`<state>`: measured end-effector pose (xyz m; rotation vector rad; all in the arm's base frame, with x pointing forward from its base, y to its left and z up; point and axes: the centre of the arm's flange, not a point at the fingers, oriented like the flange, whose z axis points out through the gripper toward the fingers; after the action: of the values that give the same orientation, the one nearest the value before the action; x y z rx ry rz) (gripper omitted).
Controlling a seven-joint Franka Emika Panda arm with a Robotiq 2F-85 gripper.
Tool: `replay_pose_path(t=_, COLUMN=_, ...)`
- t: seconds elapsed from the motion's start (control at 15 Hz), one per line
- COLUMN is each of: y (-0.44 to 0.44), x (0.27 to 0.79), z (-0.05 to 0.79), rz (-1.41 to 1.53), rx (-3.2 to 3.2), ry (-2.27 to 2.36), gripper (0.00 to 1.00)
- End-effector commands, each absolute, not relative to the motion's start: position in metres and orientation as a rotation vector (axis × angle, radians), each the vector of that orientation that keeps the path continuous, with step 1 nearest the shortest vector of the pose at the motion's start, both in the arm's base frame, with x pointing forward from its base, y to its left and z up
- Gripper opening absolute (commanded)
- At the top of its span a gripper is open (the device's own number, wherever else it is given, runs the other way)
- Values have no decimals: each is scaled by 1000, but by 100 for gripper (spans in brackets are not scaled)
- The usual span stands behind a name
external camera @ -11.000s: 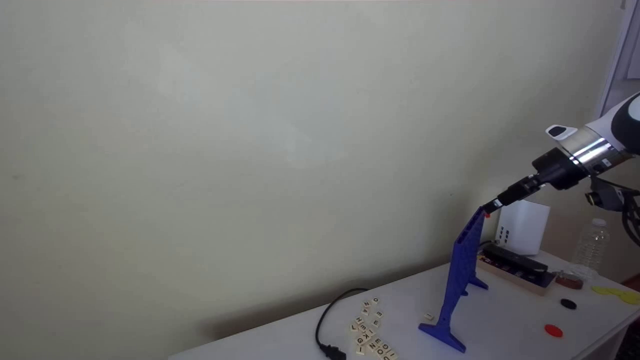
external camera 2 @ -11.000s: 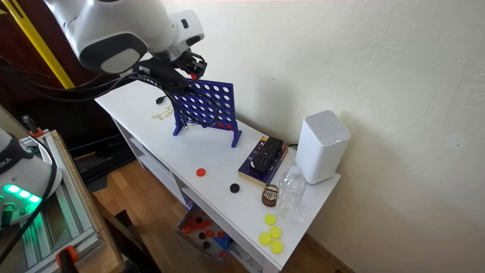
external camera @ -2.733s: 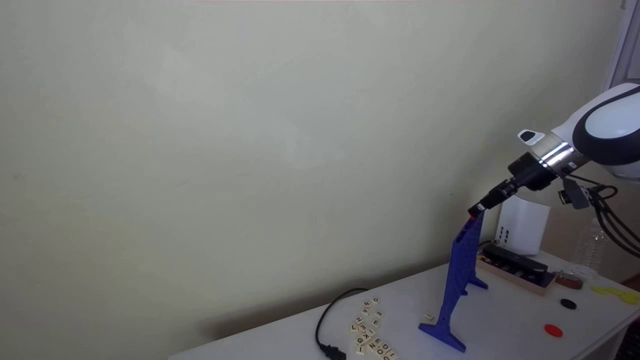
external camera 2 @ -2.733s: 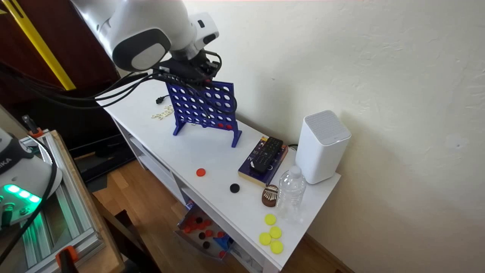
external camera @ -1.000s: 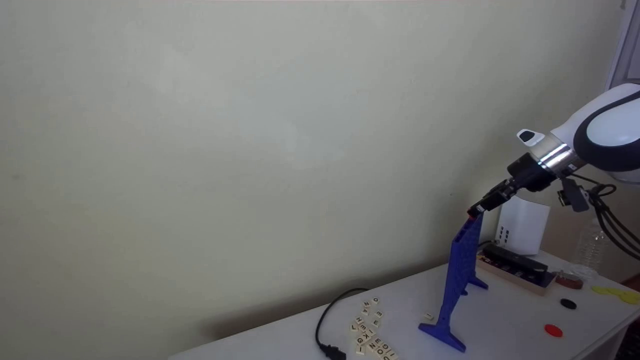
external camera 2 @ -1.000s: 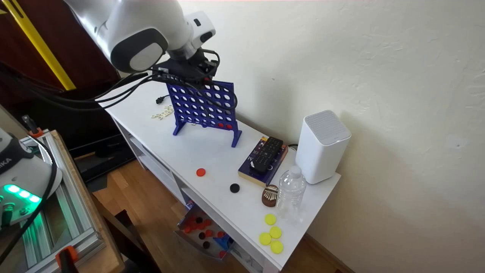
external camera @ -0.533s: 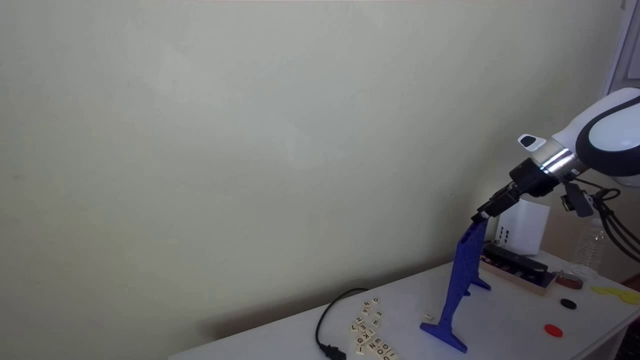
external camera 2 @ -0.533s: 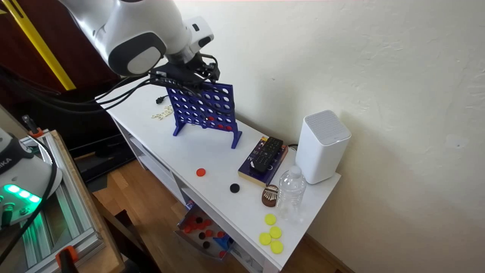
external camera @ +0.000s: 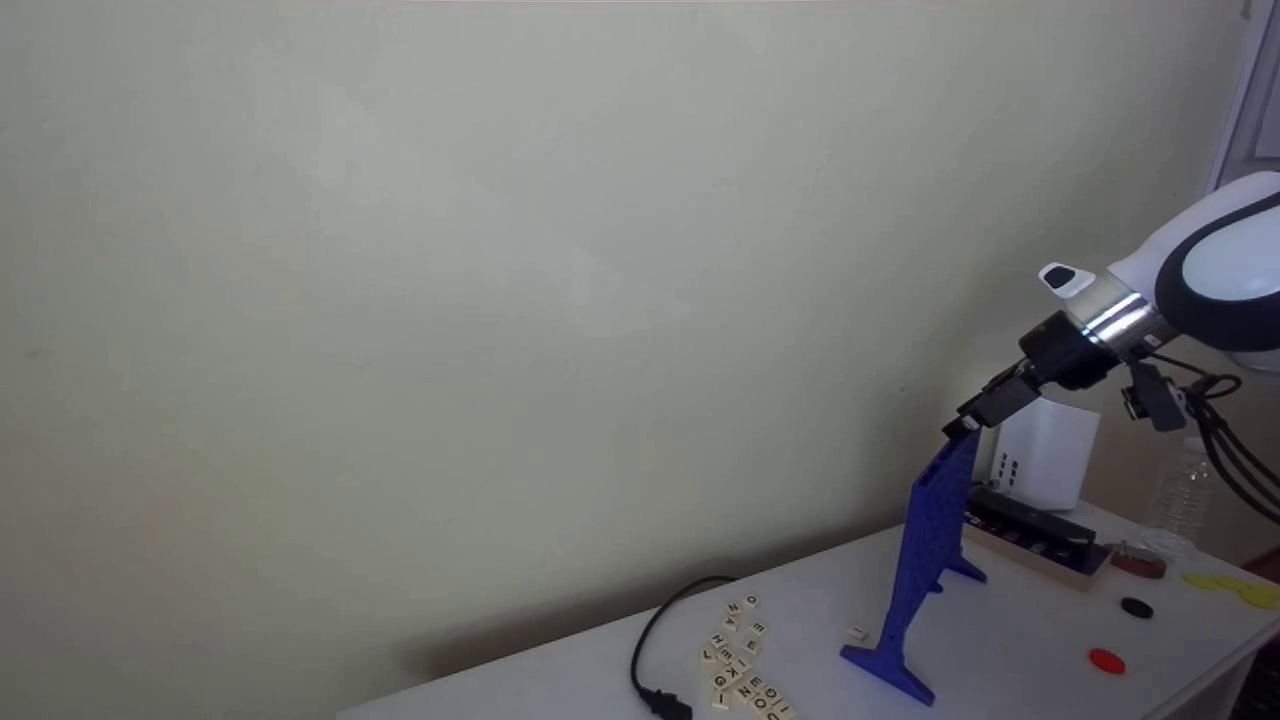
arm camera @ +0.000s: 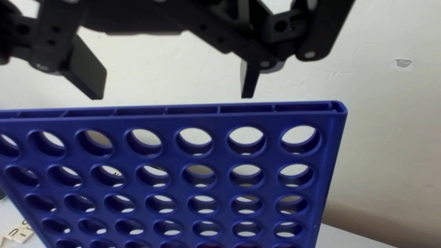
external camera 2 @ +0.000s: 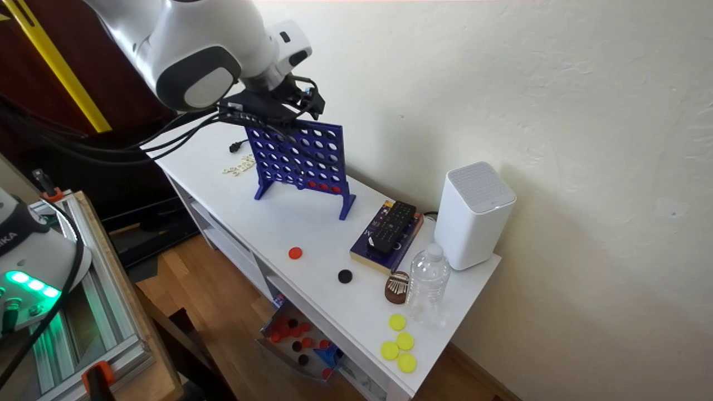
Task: Shift the orange ring to the blue object's fifth line
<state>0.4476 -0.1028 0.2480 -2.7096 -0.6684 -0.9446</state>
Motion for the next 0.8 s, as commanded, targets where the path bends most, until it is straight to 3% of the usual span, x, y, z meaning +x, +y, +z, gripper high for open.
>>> replay_pose_path(t=0.0, y=-105, x=437, z=270, rz=-1048, rx=-2681, ry=-642, gripper=100)
replay_pose_path(t=0.73, y=-134, x=406, z=324, rz=-1006, rx=-2763, ry=-412, gripper=100)
